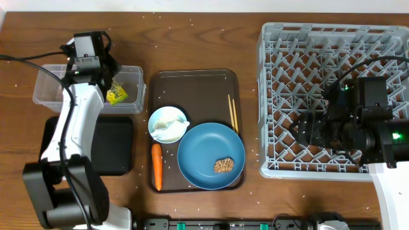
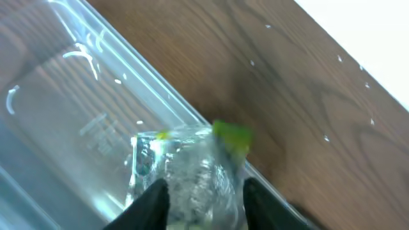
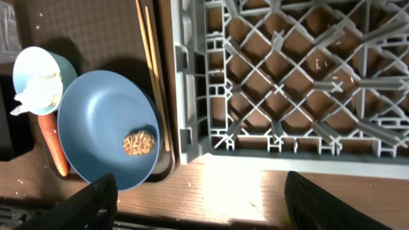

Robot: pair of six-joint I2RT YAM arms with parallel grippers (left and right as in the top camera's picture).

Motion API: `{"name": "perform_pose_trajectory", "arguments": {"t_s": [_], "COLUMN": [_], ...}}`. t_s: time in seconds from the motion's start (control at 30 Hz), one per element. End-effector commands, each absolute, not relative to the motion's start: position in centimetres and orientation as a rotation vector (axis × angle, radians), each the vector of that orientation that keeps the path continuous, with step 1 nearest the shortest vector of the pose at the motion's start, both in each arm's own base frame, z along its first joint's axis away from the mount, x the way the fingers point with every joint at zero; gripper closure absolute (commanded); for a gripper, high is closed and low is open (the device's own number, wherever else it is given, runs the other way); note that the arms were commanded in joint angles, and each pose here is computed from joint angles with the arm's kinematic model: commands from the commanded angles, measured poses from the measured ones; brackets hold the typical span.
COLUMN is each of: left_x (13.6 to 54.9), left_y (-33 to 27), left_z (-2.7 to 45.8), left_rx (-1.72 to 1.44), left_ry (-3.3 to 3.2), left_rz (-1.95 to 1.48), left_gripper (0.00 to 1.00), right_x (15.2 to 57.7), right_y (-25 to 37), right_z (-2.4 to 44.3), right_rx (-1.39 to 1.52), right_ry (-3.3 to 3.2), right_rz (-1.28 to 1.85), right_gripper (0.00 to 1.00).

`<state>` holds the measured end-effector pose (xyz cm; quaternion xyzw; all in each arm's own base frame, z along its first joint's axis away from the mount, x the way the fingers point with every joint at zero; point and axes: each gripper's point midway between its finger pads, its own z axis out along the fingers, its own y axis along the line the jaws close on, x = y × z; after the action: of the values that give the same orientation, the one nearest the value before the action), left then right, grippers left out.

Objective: Sort waste into correct bins and load items into the dishwasher rack
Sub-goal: 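Drop the snack wrapper into the clear plastic bin with left gripper, then grasp the white tissue with left gripper and drop it in the bin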

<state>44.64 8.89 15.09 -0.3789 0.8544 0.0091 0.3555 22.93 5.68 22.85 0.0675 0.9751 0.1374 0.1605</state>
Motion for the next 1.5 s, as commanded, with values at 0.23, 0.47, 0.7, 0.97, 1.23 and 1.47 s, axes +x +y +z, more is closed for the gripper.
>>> {"name": "perform_pose_trajectory", "arguments": {"t_s": [0.23, 0.47, 0.7, 0.97, 1.23, 1.47], "left_x": [44.9, 37.4, 29.4, 27.4, 29.1, 29.3], "left_y": [7.1, -1.4, -8.1, -8.1, -8.5, -8.6], "left_z": [19.1, 19.2, 15.9, 10.7, 7.1, 5.2], "left_rx": [-0.818, -0.421, 0.05, 0.209, 0.239, 0.303], "left_ry": [2.189, 2.539, 2.88, 2.994, 3.002, 3.041], "left_rz": [-0.117, -0.345, -0.294, 0.003, 0.018, 0.037], "left_gripper": [0.5, 0.5, 0.38, 0.08, 0.16, 0.43], "right_x": [22.4, 22.5, 22.8, 22.5, 22.4, 22.3], "right_y": [5.7, 5.7, 5.8, 5.7, 5.7, 5.7], "right_z": [22.6, 22.6, 22.8, 22.7, 22.6, 22.6], "right_rx": [0.209, 0.208, 0.193, 0.19, 0.192, 0.193], "right_ry": [2.81, 2.807, 2.791, 2.804, 2.809, 2.814], "right_rz": [0.391, 0.391, 0.391, 0.389, 0.388, 0.388], "right_gripper": [0.21, 0.2, 0.18, 0.17, 0.17, 0.16]}}
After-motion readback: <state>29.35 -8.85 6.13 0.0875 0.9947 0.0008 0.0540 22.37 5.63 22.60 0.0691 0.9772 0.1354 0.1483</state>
